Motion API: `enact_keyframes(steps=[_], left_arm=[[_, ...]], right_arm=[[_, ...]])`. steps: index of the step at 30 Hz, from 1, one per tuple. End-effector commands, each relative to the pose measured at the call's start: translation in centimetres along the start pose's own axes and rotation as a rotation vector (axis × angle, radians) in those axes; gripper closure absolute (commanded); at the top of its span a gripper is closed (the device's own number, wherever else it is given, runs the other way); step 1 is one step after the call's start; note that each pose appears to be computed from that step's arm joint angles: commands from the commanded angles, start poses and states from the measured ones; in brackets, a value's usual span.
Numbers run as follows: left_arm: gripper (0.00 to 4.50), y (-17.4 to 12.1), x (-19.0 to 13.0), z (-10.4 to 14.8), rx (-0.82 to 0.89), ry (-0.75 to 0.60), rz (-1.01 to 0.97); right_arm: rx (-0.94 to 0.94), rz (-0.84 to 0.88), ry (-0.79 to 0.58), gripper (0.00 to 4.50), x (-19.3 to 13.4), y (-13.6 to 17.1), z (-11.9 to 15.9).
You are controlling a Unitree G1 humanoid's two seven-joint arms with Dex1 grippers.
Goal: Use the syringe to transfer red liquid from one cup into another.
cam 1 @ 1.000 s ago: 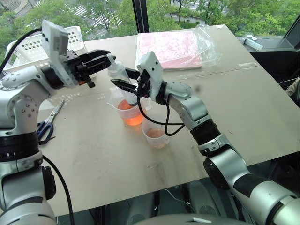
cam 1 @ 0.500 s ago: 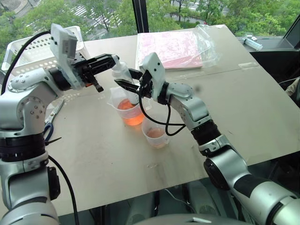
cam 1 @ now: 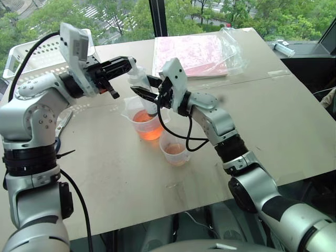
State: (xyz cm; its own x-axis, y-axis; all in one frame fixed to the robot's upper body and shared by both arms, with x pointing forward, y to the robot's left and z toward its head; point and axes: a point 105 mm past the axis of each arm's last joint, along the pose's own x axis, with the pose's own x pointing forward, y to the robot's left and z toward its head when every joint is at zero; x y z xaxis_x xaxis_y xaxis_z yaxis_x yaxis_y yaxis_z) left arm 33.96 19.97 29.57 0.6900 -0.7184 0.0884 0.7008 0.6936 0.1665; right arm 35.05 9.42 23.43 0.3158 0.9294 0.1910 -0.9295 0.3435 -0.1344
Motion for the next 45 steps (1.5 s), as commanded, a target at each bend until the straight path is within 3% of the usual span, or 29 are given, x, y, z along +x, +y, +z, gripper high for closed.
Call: enact_keyframes(steps=[1,22,25,29,37,45], left_arm=[[4.48,1.8,-1.1,4.0,0.069,-0.129,0.123],[4.48,1.0,-1.3,3.4,0.015,-0.108,0.062],[3.54,0.3,-1.3,3.2,0.016,-0.094,0.037],[1.89,0.1,-1.6,2.2,0.039,-0.036,0.034],[1.89,-0.6,-4.5,1.5,0.088,0.084,-0.06],[1.89,0.1,-4.9,2.0,0.087,0.072,-0.043]], right_arm=[[0.008,0.138,-0.011,3.03,1.6,3.9,0.1],[0.013,0.149,-0.01,3.03,1.7,4.4,0.2],[0.011,0.148,-0.02,3.03,1.8,4.3,0.6],[0.01,0.143,-0.04,3.03,1.9,4.2,1.2],[0.011,0.125,-0.109,3.03,2.1,3.6,3.3],[0.011,0.105,-0.174,3.03,2.1,3.2,5.2]])
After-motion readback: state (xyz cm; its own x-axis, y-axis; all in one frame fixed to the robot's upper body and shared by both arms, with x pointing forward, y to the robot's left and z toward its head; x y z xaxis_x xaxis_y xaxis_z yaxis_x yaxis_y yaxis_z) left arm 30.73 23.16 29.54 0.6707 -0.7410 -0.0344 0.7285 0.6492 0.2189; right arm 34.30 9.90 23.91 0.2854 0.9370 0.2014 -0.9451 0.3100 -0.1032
